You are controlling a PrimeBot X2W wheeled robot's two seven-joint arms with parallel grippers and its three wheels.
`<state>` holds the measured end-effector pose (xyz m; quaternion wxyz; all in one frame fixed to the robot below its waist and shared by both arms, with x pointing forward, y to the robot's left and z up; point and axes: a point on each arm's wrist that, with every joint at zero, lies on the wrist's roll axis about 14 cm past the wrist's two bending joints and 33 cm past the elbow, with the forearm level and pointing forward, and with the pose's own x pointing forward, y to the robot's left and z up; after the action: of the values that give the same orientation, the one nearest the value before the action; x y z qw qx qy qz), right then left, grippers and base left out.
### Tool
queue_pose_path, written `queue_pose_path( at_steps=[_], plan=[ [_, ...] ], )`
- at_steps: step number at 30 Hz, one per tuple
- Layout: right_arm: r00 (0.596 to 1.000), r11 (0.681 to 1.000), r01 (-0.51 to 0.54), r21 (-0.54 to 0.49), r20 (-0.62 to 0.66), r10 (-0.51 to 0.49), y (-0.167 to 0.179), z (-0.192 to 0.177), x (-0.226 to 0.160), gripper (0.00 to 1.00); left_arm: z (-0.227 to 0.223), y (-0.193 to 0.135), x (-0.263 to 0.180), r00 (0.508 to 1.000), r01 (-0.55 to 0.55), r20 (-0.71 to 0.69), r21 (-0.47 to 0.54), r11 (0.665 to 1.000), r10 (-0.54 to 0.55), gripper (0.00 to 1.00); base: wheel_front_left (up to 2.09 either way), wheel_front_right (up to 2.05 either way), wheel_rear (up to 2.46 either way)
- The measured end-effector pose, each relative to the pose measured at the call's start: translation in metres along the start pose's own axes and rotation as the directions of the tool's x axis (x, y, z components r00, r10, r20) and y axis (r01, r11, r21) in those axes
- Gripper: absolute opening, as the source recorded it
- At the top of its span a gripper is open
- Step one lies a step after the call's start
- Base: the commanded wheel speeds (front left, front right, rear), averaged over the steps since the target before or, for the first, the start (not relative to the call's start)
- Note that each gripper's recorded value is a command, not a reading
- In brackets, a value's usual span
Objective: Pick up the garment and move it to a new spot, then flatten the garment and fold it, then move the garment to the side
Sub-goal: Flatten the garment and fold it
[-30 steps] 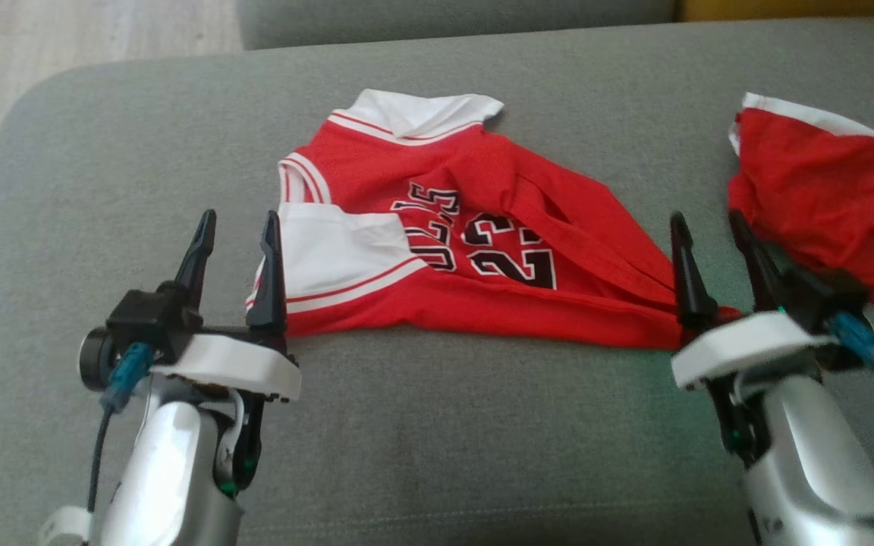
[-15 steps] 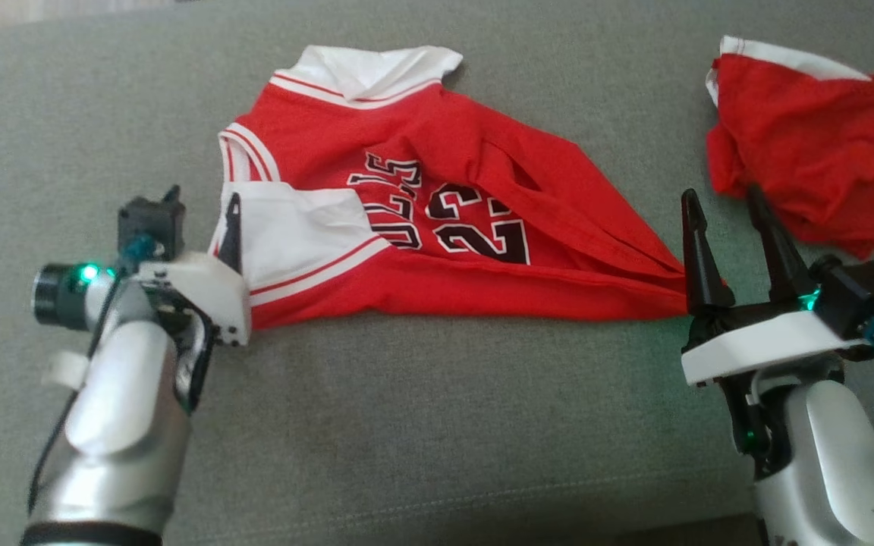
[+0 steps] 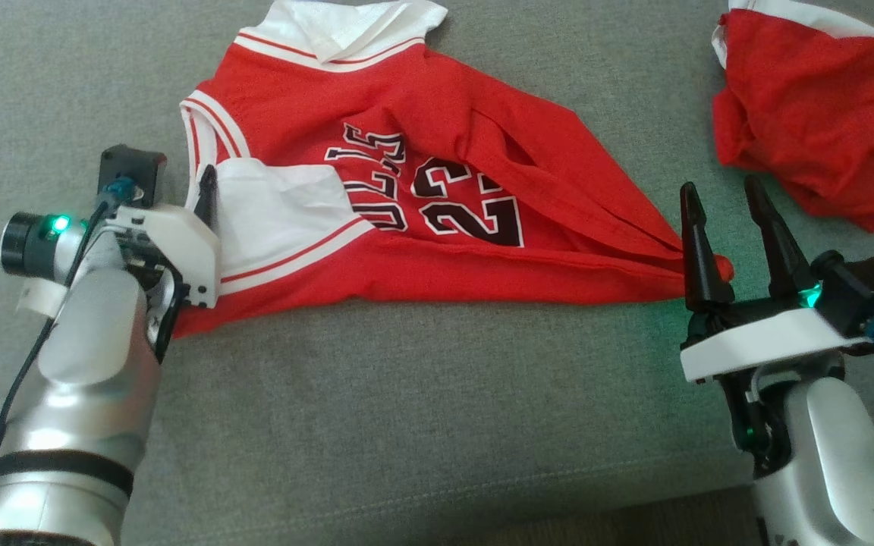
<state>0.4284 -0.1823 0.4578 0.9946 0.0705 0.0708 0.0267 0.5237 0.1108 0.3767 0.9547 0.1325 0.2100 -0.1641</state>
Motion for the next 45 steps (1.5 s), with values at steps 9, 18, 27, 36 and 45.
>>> queue_pose_path(
  at_steps=[9, 18, 27, 36, 45],
  plan=[
    [1.0, 1.0, 0.007, 0.0, -0.003, -0.007, -0.002, -0.001, 0.0, 1.0, 0.004, -0.006, 0.002, 0.999, 0.015, 0.036, 0.006, 1.0, -0.015, 1.0, 0.0, 0.0, 0.0],
    [1.0, 1.0, 0.0, 0.003, 0.001, 0.0, 0.0, 0.001, 0.0, 1.0, 0.008, -0.024, -0.002, 0.996, 0.064, 0.054, 0.017, 0.998, -0.065, 1.0, 0.0, 0.0, 0.0],
    [1.0, 1.0, 0.006, 0.003, -0.004, -0.006, -0.001, 0.0, -0.002, 1.0, 0.004, -0.03, -0.003, 0.996, 0.084, 0.039, 0.043, 0.996, -0.086, 0.07, 0.0, 0.0, 0.0],
    [1.0, 1.0, -0.002, 0.008, 0.012, 0.002, 0.002, 0.006, -0.004, 1.0, 0.014, -0.026, -0.009, 0.995, 0.065, 0.076, 0.057, 0.996, -0.069, 0.0, 0.0, 0.0, 0.0],
    [0.998, 1.0, -0.029, 0.01, 0.047, 0.029, 0.012, 0.018, -0.003, 1.0, 0.074, 0.003, -0.024, 0.959, -0.05, 0.278, 0.011, 0.999, 0.045, 0.0, 0.0, 0.0, 0.0]
  ],
)
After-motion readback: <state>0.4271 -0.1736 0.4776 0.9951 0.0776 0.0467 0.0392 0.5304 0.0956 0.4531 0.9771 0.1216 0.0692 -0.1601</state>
